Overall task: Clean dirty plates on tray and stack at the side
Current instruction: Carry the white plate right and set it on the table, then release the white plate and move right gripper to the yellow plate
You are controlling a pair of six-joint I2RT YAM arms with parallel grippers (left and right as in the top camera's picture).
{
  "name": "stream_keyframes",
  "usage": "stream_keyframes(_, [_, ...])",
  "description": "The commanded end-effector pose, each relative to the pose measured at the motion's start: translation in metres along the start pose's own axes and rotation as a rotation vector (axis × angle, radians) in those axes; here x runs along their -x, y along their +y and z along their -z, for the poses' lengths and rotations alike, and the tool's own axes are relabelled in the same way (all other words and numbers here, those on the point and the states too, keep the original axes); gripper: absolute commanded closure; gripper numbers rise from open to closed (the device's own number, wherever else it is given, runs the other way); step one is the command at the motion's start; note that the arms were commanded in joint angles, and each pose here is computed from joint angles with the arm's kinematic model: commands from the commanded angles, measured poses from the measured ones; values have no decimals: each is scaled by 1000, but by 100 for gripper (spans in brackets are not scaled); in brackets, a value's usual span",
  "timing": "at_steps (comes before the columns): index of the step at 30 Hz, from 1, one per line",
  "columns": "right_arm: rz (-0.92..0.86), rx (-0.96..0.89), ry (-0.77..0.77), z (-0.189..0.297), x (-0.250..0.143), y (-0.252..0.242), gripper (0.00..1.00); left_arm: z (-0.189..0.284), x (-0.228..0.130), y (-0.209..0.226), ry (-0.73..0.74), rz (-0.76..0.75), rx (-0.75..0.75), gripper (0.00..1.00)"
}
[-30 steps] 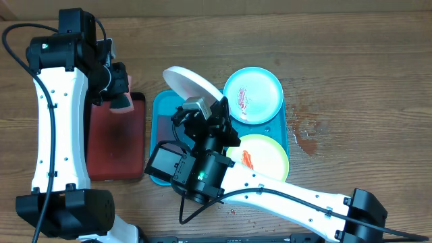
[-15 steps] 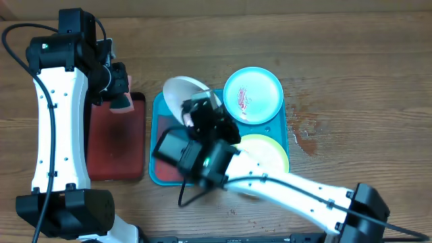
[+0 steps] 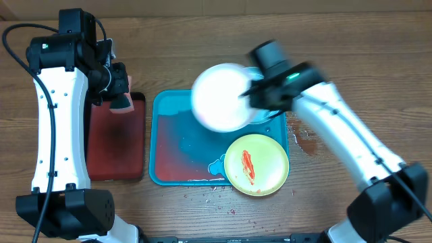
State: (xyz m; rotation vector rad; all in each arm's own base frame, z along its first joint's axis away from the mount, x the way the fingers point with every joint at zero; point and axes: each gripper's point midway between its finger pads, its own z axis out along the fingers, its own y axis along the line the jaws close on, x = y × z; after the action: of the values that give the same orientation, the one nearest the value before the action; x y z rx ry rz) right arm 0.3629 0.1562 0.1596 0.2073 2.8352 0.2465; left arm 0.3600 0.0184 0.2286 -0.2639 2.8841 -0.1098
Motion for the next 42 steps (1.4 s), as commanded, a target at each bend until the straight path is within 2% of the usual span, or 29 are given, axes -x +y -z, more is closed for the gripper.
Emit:
stream_keyframes(1, [-115, 76, 29, 24, 16, -51, 96, 2, 0, 2, -9, 18, 3, 96])
stream_keyframes(5, [-303, 0, 50, 24, 22, -134, 96, 2, 0, 2, -9, 18, 2, 96])
stream_keyframes(9, [-480, -52, 78, 9, 6, -201, 96, 2, 1, 2, -10, 18, 2, 96])
stream_keyframes(13, [-607, -81, 102, -19, -21, -246, 96, 2, 2, 2, -16, 17, 1, 96])
stream_keyframes(17, [-656, -92, 112, -43, -43, -264, 96, 2, 2, 2, -17, 17, 1, 96])
stream_keyframes(22, [-642, -92, 127, -63, -61, -265, 96, 2, 3, 2, -20, 17, 1, 96])
stream_keyframes(23, [-640, -92, 132, -64, -63, -265, 91, 2, 3, 2, -20, 18, 1, 96])
stream_keyframes(24, [-639, -92, 135, -64, -64, -265, 79, 2, 3, 2, -20, 17, 1, 96])
stream_keyframes(26, [-640, -86, 150, -61, -65, -263, 69, 2, 3, 2, -20, 17, 1, 96])
stream_keyframes(30, [-592, -4, 189, -44, -59, -245, 68, 2, 3, 2, -20, 17, 1, 96])
stream_keyframes(35, [-435, 225, 208, -12, -48, -191, 66, 2, 4, 2, -21, 17, 1, 96])
stream_keyframes(42, [-215, 236, 378, -20, -92, -135, 64, 2, 6, -1, -30, 17, -11, 96])
